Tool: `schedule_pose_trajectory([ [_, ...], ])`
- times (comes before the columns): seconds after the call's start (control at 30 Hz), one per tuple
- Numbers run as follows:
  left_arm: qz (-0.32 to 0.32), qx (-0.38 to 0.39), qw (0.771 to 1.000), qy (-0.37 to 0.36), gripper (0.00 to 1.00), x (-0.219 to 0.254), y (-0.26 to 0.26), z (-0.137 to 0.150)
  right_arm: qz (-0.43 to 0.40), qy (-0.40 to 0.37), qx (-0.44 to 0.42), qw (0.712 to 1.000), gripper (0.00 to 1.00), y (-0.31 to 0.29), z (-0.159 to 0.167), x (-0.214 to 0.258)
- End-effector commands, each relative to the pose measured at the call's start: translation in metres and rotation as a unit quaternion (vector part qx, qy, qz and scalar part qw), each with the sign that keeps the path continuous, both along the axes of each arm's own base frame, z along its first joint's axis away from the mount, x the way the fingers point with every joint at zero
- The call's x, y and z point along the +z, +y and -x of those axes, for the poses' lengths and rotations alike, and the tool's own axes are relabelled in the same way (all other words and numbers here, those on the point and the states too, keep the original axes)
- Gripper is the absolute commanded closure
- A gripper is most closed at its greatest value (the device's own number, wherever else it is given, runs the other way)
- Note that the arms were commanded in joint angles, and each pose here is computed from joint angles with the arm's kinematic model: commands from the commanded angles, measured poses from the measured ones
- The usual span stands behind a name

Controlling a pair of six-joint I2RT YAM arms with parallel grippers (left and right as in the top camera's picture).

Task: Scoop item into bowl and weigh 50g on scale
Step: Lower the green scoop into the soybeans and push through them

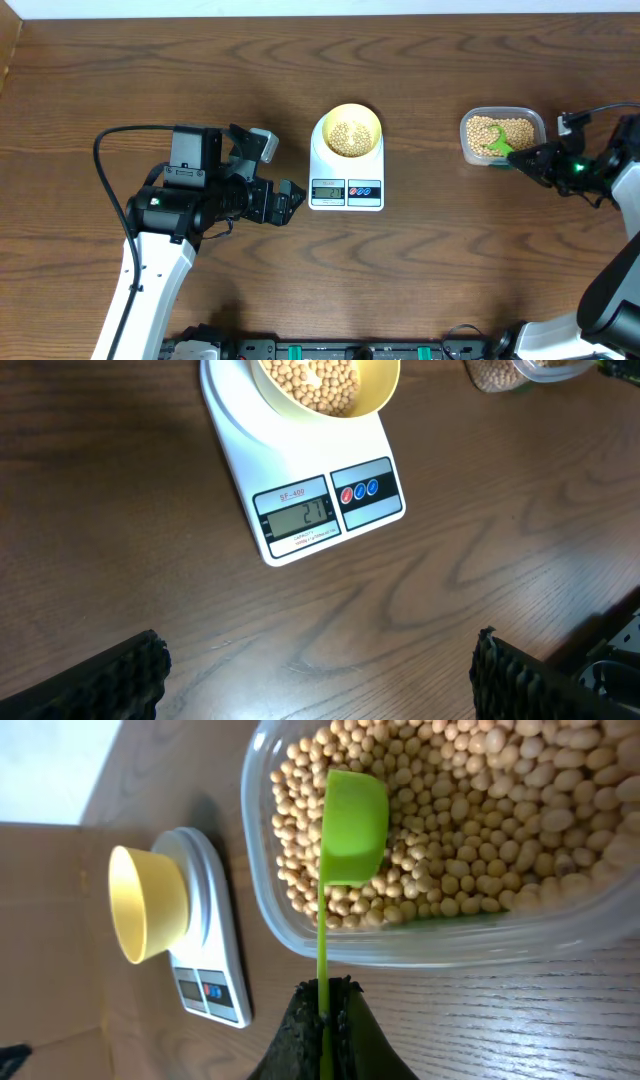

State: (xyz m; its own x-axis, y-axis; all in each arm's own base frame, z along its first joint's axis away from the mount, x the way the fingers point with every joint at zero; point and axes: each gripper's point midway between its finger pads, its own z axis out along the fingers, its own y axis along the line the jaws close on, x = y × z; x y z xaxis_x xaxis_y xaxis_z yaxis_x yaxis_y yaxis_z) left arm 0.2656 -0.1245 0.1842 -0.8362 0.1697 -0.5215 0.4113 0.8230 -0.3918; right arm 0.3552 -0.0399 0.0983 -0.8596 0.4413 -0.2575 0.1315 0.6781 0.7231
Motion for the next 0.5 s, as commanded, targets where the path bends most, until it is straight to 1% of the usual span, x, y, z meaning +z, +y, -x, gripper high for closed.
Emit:
schedule_pose_trajectory([
  [0.0,0.004,-0.012,1.000,-0.004,0.02,0.002,-0.003,0.001,-0.024,-0.015,0.001,1.000,0.99,-0.001,0.000,0.005],
  [0.47,0.004,-0.011,1.000,-0.004,0.02,0.002,-0.003,0.001,-0.067,-0.031,-0.005,0.997,0.99,-0.001,0.002,0.015],
])
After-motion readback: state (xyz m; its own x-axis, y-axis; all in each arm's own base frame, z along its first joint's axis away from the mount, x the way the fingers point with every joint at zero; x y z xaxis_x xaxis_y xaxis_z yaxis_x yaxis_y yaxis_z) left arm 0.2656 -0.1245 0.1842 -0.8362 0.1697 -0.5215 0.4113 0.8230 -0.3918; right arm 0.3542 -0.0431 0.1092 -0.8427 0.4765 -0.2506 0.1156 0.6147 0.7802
